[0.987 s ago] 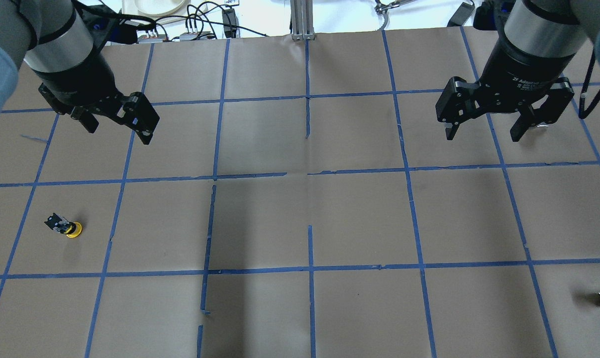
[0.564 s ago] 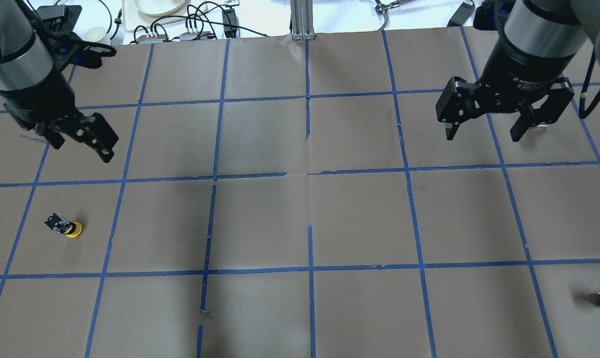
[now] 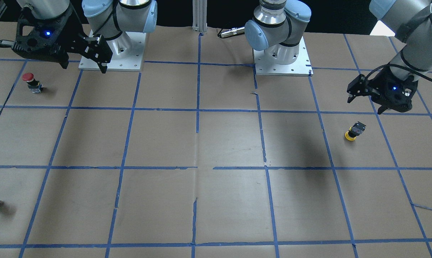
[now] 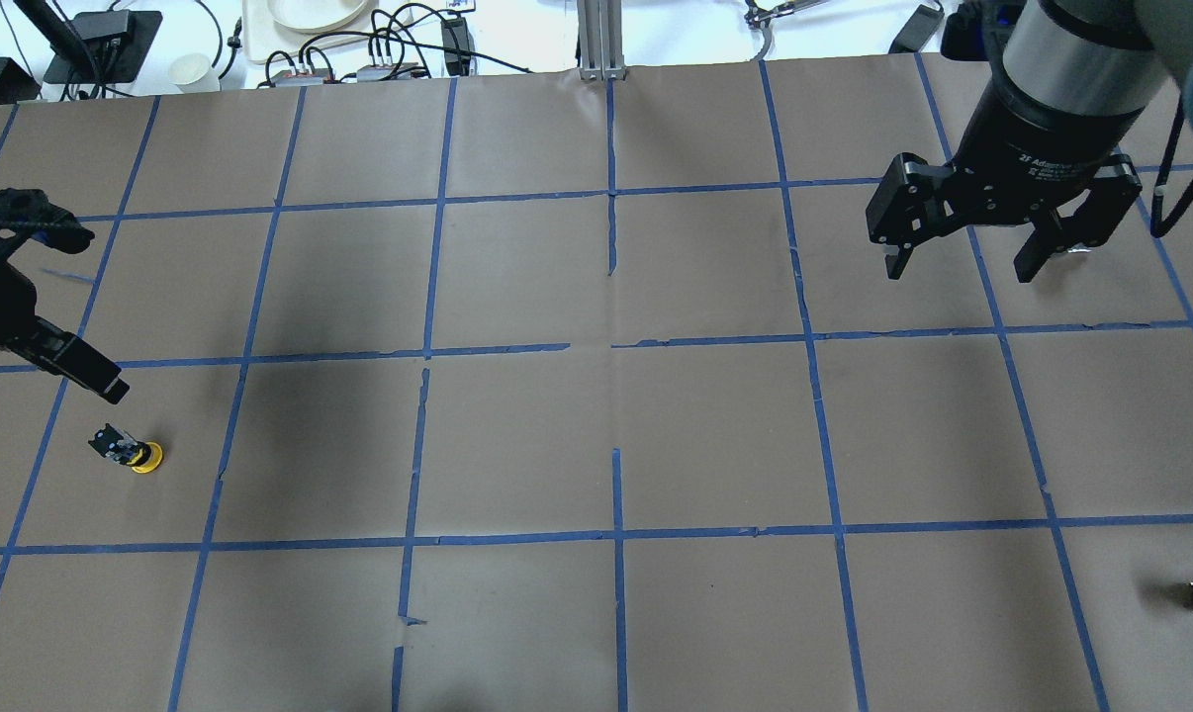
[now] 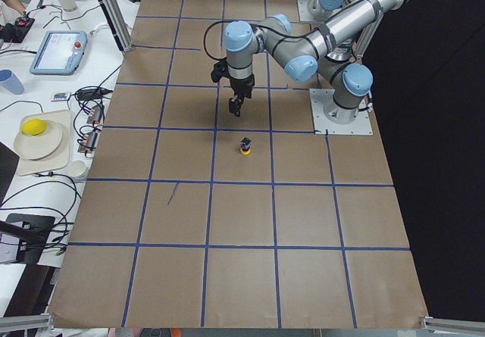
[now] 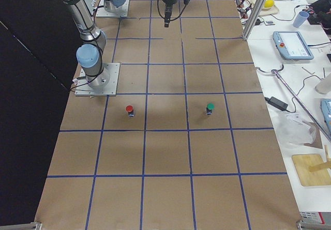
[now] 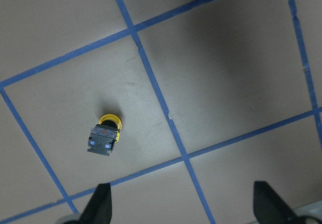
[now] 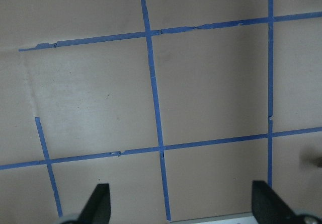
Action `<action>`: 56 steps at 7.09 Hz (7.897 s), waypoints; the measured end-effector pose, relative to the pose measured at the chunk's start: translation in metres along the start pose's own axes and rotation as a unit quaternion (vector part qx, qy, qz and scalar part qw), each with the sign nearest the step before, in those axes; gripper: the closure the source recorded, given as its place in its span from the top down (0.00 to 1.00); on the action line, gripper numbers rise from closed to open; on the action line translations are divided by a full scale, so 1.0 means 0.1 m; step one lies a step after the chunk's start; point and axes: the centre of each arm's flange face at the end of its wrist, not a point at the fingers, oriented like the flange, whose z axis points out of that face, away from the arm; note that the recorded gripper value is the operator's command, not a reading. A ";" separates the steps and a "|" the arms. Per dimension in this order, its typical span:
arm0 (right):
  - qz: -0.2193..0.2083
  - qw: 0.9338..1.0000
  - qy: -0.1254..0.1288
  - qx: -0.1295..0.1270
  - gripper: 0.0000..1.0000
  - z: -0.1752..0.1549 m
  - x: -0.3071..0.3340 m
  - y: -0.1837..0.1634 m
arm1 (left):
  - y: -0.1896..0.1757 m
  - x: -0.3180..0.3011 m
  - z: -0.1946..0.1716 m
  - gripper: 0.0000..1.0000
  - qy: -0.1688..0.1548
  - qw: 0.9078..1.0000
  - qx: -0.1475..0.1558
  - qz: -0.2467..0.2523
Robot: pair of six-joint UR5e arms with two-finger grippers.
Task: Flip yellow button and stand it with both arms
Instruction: 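Close the left gripper on the yellow button's body, then lift the yellow button with the left gripper and raise it high, then move the right gripper toward the yellow cap held by the left gripper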
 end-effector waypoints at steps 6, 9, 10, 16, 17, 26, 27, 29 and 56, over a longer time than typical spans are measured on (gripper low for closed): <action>0.001 1.000 -0.005 -0.001 1.00 0.01 -0.01 0.00 | 0.39 -0.44 0.98 0.99 0.011 0.998 0.055 0.034; 0.001 1.000 -0.003 -0.002 1.00 0.01 -0.01 0.00 | 0.41 -0.40 1.13 0.98 0.005 0.998 0.047 0.038; 0.001 1.000 -0.003 -0.002 1.00 0.01 -0.01 0.00 | 0.43 -0.39 1.16 0.98 0.004 0.999 0.038 0.036; 0.001 1.000 -0.003 -0.003 1.00 0.03 -0.01 -0.02 | 0.48 -0.33 1.27 0.40 0.003 0.999 0.025 0.028; 0.001 1.000 -0.004 -0.003 1.00 0.03 -0.01 -0.02 | 0.47 -0.33 1.26 0.32 0.001 0.999 0.024 0.026; 0.123 0.992 -0.030 0.030 1.00 0.05 -0.03 -0.26 | -0.12 0.67 0.44 0.29 0.080 0.994 0.062 -0.030; 0.174 0.981 -0.082 0.012 1.00 0.09 -0.09 -0.34 | -0.30 0.96 0.28 0.29 0.136 0.987 0.070 -0.041; 0.263 0.945 -0.188 -0.043 1.00 0.18 -0.12 -0.55 | -0.75 1.53 -0.23 0.29 0.243 0.962 0.089 -0.081; 0.432 0.705 -0.459 -0.326 0.92 -0.27 -0.66 -0.07 | -1.66 2.96 -1.68 0.23 0.678 0.684 0.181 -0.201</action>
